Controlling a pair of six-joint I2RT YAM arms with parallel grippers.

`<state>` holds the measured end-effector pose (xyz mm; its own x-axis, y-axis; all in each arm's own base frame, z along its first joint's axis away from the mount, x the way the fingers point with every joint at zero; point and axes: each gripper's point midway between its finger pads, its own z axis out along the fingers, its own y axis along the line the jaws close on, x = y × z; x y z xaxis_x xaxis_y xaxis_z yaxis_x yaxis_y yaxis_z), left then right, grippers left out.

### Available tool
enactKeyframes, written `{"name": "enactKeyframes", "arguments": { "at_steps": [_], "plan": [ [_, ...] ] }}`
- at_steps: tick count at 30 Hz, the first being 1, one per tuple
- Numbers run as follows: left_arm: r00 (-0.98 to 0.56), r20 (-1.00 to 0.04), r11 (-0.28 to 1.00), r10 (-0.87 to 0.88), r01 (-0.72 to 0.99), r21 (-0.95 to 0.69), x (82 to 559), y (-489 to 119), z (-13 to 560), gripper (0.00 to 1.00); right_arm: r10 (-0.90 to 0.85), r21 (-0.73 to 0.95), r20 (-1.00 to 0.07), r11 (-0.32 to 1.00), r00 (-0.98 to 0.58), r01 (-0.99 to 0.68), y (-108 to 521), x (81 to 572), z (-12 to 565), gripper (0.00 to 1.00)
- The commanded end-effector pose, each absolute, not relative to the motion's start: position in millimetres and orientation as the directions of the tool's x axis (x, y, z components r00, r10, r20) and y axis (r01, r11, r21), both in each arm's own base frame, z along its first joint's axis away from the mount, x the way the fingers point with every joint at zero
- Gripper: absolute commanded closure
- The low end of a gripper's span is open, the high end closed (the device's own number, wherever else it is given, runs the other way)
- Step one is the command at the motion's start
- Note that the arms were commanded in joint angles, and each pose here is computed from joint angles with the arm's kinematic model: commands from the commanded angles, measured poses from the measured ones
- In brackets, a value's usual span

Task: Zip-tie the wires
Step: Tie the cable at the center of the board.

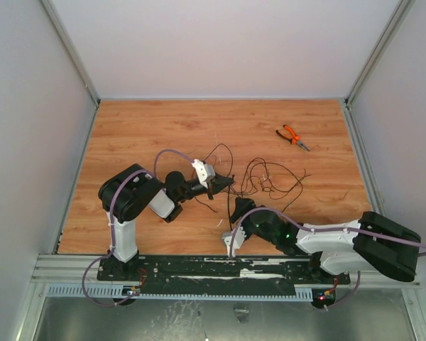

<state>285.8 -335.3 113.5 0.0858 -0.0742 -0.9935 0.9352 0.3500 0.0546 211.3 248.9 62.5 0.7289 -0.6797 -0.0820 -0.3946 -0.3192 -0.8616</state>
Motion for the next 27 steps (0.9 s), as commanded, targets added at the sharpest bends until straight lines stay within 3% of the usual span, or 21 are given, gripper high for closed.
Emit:
{"name": "enactKeyframes", "arguments": {
  "at_steps": [1, 27],
  "plan": [
    [0.181, -0.97, 0.34, -0.163, 0.933, 0.117, 288, -338, 143, 1.0, -0.62, -0.897, -0.02, -0.335, 0.784, -0.288, 263, 219, 77, 0.4],
    [0.174, -0.969, 0.324, -0.177, 0.94, 0.11, 287, -341, 144, 1.0, -0.586, -0.93, 0.051, -0.323, 0.809, -0.175, 292, 239, 73, 0.45]
  ]
}}
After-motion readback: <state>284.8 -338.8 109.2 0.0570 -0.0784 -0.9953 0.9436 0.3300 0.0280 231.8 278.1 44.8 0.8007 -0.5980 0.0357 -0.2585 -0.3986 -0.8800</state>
